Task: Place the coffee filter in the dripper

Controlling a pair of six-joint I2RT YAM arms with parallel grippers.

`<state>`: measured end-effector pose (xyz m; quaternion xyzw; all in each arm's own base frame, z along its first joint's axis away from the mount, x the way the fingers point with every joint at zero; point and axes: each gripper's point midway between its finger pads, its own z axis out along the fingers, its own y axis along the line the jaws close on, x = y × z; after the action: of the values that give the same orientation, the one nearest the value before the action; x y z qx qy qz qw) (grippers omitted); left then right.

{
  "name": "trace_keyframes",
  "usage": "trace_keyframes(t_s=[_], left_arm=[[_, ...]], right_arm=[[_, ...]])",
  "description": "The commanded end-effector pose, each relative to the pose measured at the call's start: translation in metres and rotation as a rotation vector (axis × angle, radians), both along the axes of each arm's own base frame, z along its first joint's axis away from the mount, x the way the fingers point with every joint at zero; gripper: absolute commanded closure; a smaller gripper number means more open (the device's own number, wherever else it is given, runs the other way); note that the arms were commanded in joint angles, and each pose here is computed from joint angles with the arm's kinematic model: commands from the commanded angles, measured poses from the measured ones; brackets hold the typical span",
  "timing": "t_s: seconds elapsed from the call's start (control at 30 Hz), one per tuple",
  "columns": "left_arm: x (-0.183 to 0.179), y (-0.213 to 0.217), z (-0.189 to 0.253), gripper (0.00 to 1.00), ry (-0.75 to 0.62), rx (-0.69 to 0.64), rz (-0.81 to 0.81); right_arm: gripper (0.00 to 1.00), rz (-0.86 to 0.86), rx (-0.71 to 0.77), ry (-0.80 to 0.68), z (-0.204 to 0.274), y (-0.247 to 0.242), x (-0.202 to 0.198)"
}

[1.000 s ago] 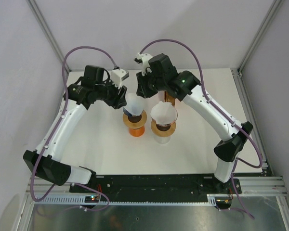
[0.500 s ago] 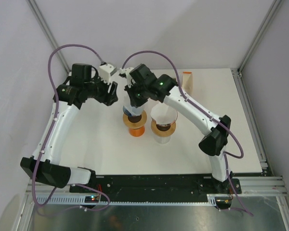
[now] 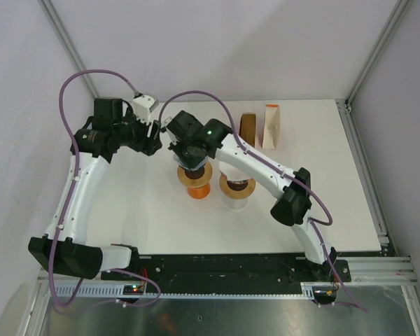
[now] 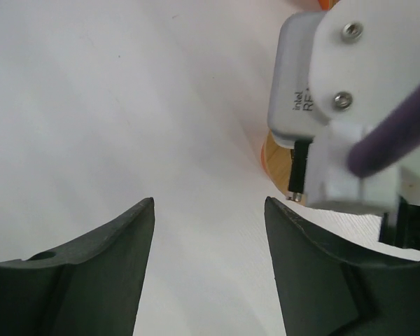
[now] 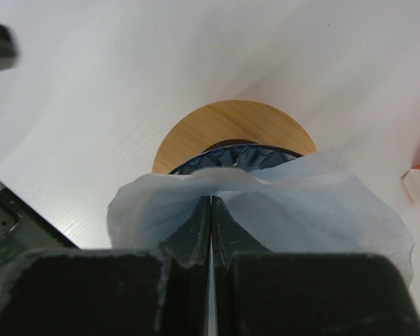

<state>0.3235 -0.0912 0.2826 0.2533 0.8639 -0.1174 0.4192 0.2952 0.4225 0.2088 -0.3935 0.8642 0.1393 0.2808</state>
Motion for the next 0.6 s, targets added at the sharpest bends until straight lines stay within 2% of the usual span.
trace_keyframes(t_s=[0.0, 0.33, 0.57], left_arm=[[0.000, 0.004, 0.016, 0.31, -0.070, -0.004, 0.003], [0.001, 0.000, 0.013, 0.31, -0.057, -0.021, -0.011], [-0.010, -0.017, 0.010, 0.33, -0.023, -0.098, -0.078]], right_arm=[[1.00, -0.027, -0.101, -0.046, -0.009, -0.013, 0.009], [1.00, -0.026, -0.157, -0.042, -0.022, -0.018, 0.010], [1.00, -0.015, -0.058, -0.086, 0.009, -0.006, 0.013]])
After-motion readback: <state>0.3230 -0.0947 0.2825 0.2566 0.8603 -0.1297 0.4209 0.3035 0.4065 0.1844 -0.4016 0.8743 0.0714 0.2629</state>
